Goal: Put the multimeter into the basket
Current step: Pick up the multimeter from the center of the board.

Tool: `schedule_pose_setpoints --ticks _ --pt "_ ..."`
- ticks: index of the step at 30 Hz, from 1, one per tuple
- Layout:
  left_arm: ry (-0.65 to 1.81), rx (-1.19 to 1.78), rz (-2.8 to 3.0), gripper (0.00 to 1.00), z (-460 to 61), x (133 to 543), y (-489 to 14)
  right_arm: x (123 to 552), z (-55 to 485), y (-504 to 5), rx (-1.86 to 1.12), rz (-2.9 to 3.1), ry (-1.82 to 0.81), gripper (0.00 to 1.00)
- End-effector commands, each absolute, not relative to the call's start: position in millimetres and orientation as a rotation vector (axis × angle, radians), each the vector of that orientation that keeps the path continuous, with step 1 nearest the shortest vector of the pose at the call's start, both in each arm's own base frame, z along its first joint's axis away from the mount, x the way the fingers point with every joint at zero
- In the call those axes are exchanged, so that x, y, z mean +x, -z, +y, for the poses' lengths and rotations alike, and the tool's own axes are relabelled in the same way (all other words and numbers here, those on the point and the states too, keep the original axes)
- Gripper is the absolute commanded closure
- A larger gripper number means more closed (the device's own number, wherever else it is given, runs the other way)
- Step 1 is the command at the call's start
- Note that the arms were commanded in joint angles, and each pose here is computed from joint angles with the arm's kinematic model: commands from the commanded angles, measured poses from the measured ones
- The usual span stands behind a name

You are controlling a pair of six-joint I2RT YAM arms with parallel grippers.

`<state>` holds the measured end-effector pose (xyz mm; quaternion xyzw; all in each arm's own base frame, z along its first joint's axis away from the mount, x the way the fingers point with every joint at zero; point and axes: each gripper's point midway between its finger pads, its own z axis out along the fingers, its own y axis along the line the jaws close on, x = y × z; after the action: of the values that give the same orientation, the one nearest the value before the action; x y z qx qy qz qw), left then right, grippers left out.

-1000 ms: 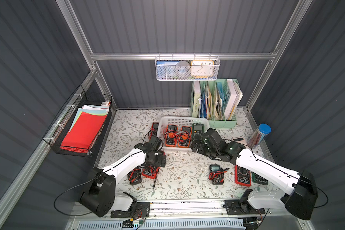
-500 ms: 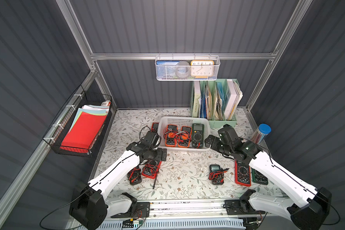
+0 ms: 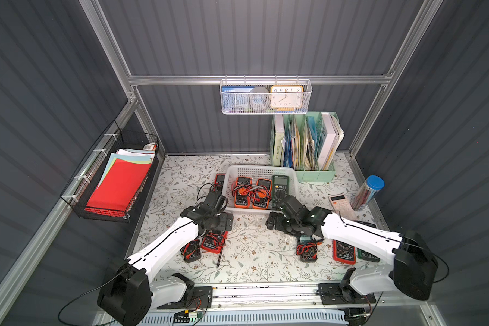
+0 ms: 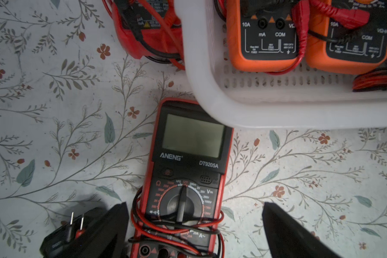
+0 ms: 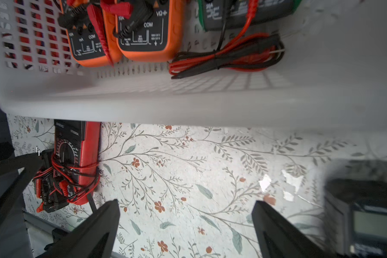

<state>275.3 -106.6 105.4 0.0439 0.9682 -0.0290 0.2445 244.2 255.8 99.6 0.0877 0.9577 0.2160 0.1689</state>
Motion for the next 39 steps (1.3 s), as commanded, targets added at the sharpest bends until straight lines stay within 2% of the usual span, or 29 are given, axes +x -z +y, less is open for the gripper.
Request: schedule_pose_setpoints --ticks 1,10,23,33,39 --pt "0.048 0.146 2.605 0.01 -101 279 -102 264 290 -106 0.298 2.643 -0.771 0.02" --pt "0.111 0.049 2.647 0.01 -92 274 -79 290 329 -98 0.266 2.640 -0.819 0.02" --pt "0.220 -0.196 2.806 0.01 -92 260 -43 287 331 -115 0.230 2.621 -0.867 0.02" --pt "0.444 -0.149 2.787 0.01 -118 237 -45 284 321 -128 0.207 2.603 -0.832 0.01" --pt "0.336 -0.057 2.762 0.01 -124 238 -53 282 317 -127 0.212 2.605 -0.827 0.02"
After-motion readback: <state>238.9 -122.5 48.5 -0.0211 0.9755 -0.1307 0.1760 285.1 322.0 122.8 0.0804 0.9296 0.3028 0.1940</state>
